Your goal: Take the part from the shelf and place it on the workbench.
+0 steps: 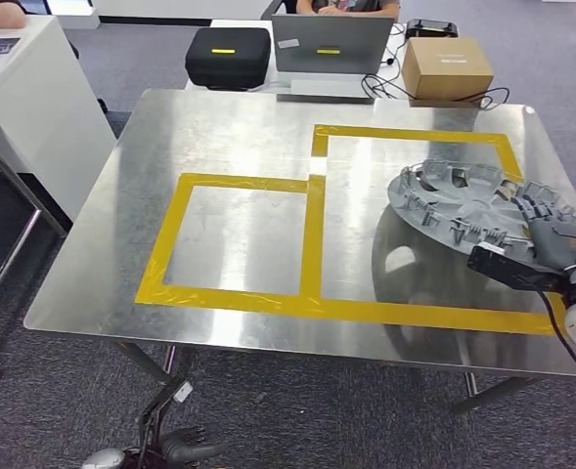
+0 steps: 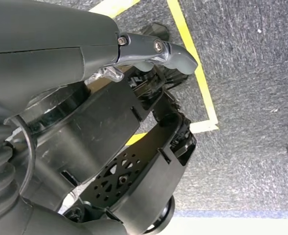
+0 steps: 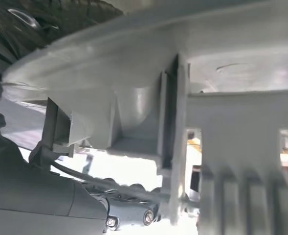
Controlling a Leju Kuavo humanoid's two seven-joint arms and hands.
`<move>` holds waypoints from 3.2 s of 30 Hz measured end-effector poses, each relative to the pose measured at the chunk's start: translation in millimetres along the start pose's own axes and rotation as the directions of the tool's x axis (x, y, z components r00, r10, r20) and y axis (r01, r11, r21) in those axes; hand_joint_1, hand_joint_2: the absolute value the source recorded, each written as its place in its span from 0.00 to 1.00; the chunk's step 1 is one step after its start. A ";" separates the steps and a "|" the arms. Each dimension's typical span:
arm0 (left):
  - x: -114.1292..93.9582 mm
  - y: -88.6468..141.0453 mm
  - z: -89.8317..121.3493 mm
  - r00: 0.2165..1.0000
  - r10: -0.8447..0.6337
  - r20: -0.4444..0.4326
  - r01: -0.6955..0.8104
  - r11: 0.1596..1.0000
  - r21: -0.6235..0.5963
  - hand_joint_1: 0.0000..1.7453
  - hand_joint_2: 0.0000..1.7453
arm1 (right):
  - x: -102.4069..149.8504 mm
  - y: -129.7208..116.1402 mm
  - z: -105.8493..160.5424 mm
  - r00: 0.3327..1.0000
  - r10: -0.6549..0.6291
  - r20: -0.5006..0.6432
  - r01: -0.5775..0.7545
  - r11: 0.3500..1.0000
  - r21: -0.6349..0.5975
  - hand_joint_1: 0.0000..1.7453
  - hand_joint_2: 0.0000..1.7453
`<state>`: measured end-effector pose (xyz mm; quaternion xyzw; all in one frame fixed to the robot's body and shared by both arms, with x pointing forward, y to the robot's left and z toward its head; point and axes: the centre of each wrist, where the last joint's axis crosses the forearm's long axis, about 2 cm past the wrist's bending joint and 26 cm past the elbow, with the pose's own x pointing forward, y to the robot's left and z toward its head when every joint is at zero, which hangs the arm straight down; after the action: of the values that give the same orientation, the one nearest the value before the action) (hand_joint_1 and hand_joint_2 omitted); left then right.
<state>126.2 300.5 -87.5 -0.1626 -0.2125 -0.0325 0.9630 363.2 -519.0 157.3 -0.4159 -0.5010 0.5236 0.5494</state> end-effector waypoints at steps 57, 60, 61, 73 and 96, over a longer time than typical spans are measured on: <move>4.7 -5.4 -1.1 1.000 -0.004 0.010 0.004 1.000 0.027 0.00 1.00 | 49.6 46.6 5.2 0.938 -0.341 0.059 0.337 0.861 -0.382 0.00 1.00; 3.0 -5.5 -0.7 1.000 0.003 0.015 -0.004 1.000 0.026 0.00 1.00 | 54.0 47.2 3.8 0.877 -0.476 0.068 0.472 0.826 -0.307 0.00 1.00; 2.5 -5.4 -0.6 1.000 0.005 0.015 -0.005 1.000 0.026 0.00 1.00 | 55.1 46.8 3.5 0.869 -0.490 0.072 0.487 0.820 -0.300 0.00 1.00; 1.4 -4.8 -0.2 1.000 0.008 0.016 -0.008 1.000 0.027 0.00 1.00 | 58.5 43.9 2.3 0.841 -0.534 0.085 0.533 0.794 -0.292 0.00 1.00; 0.2 6.2 2.8 0.999 0.023 0.046 -0.023 1.000 0.005 0.00 1.00 | 31.5 15.6 17.4 0.858 -0.511 0.049 0.494 0.848 0.191 0.00 1.00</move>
<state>126.1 307.3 -86.8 -0.1633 -0.2330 -0.0169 0.9585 342.0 -487.2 148.3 -0.1952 -0.5716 0.4223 0.6759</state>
